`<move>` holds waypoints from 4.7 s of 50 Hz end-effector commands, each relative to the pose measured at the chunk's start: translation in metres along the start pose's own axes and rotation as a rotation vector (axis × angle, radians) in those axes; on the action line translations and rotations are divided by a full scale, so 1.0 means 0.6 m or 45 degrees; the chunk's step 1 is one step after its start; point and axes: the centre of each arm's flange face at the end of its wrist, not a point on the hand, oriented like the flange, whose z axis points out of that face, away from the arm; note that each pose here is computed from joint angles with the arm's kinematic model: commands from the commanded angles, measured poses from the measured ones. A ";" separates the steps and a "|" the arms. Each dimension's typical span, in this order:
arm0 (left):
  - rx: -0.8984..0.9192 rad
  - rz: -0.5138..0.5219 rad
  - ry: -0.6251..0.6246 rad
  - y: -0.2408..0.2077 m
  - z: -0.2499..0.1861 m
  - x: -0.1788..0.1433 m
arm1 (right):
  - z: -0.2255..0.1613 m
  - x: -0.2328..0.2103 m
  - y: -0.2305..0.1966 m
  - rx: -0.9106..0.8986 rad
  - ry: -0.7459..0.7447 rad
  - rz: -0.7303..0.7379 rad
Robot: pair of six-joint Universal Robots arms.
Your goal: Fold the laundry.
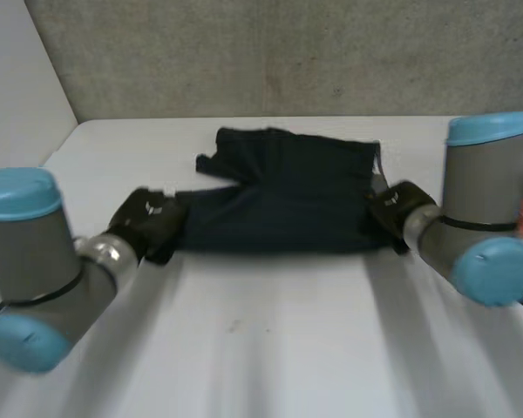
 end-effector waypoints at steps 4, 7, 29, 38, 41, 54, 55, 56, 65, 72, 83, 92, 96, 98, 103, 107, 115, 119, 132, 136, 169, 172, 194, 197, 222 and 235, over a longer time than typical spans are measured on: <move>-0.271 0.202 0.279 -0.003 -0.242 0.045 | -0.245 -0.027 0.027 -0.066 -0.155 -0.258; -0.229 0.202 0.284 -0.010 -0.223 0.043 | -0.247 -0.036 0.027 -0.020 -0.185 -0.276; 0.452 0.235 -0.241 -0.117 0.243 -0.022 | 0.095 0.056 -0.005 0.219 0.392 -0.010; 0.600 0.239 -0.286 -0.115 0.309 -0.001 | 0.189 0.080 0.000 0.191 0.587 0.026; 0.626 0.233 -0.275 -0.122 0.306 0.015 | 0.180 0.089 -0.010 0.219 0.600 0.060; 0.501 -0.063 -0.146 -0.138 0.153 0.010 | -0.017 0.048 0.008 0.139 0.191 0.465; 0.493 -0.079 -0.138 -0.136 0.145 0.011 | -0.018 0.037 0.019 0.113 0.149 0.491; 0.481 -0.093 -0.131 -0.132 0.138 0.012 | -0.018 0.031 0.029 0.091 0.126 0.509; 0.386 -0.155 -0.072 -0.087 0.090 0.035 | 0.005 0.026 0.094 0.069 0.097 0.642; 0.402 -0.154 -0.080 -0.081 0.089 0.039 | 0.052 0.007 0.121 0.064 0.108 0.625; 0.438 -0.156 -0.103 -0.099 0.069 0.027 | 0.014 0.082 0.137 0.060 0.311 0.619; 0.477 -0.157 -0.131 -0.117 0.033 0.010 | -0.026 0.161 0.139 -0.025 0.507 0.038; 0.472 -0.161 -0.137 -0.115 0.026 0.007 | -0.014 0.109 0.081 0.105 0.428 -0.174; 0.469 -0.161 -0.138 -0.114 0.026 0.007 | -0.013 0.064 0.034 0.231 0.367 -0.243; 0.472 -0.161 -0.141 -0.113 0.026 0.006 | -0.023 -0.095 -0.056 0.623 0.059 -0.399; 0.492 -0.160 -0.148 -0.120 0.027 0.004 | -0.028 -0.197 -0.047 0.711 -0.219 -0.484; 0.564 -0.182 -0.173 -0.150 0.032 -0.008 | -0.049 -0.166 -0.081 0.815 -0.134 -0.390; 0.629 -0.249 -0.176 -0.175 0.036 -0.018 | -0.079 -0.066 -0.095 0.859 -0.041 0.034; 0.649 -0.332 0.057 -0.224 0.084 0.084 | -0.080 0.088 -0.032 0.648 0.061 0.829; 0.560 -0.327 0.124 -0.215 0.104 0.117 | -0.057 0.093 -0.029 0.563 0.038 0.850; 0.025 -0.185 0.196 -0.115 0.139 0.142 | 0.079 0.040 0.016 0.073 0.042 0.505; 0.107 -0.195 0.171 -0.151 0.118 0.120 | 0.056 0.048 -0.012 0.156 0.116 0.445; 0.613 -0.410 0.667 -0.282 -0.008 0.042 | -0.074 -0.161 0.027 0.441 0.009 0.323; 0.610 -0.410 0.678 -0.280 -0.014 0.044 | -0.054 -0.175 0.036 0.506 0.048 0.338; 0.569 -0.433 0.671 -0.266 -0.010 0.048 | 0.062 -0.126 -0.019 0.661 0.249 0.380; 0.727 -0.403 0.578 -0.317 -0.042 0.015 | 0.033 0.119 -0.122 0.966 0.550 0.446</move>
